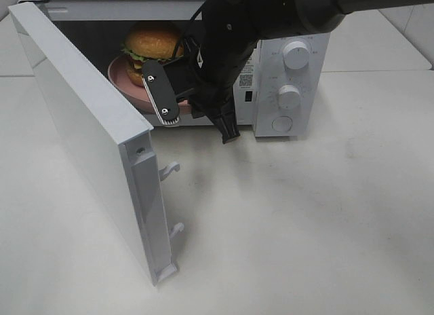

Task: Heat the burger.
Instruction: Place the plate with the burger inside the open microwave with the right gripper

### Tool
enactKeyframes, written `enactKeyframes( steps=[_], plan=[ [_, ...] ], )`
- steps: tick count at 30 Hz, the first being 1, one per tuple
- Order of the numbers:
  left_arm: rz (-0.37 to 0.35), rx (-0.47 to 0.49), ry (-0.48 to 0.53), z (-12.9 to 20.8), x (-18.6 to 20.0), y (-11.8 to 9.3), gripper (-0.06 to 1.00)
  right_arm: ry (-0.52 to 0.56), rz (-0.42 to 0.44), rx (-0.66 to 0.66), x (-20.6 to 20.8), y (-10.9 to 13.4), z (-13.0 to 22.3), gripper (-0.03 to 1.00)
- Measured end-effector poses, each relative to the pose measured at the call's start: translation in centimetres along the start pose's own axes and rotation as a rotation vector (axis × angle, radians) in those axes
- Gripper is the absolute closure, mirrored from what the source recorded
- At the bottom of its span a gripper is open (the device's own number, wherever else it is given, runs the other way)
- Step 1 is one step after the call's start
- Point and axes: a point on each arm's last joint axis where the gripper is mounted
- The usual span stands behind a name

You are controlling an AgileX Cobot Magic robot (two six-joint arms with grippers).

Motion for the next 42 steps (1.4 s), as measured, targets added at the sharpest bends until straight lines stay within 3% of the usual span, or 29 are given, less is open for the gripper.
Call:
enactKeyframes(
  steps=[42],
  plan=[
    [0.000,0.000,0.000,0.0,0.0,0.0,-0.03,0.071,0.034,-0.054,-5.5,-3.7,-1.0,0.89]
  ],
)
Point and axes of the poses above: a point on each arm's last joint axis where the gripper is mounted, x pointing back along that axis away from the gripper, y along the wrist's bending axis when the last joint is at zero, z = x × y, and after that the axes turned 6 degrees about -x, right-handed
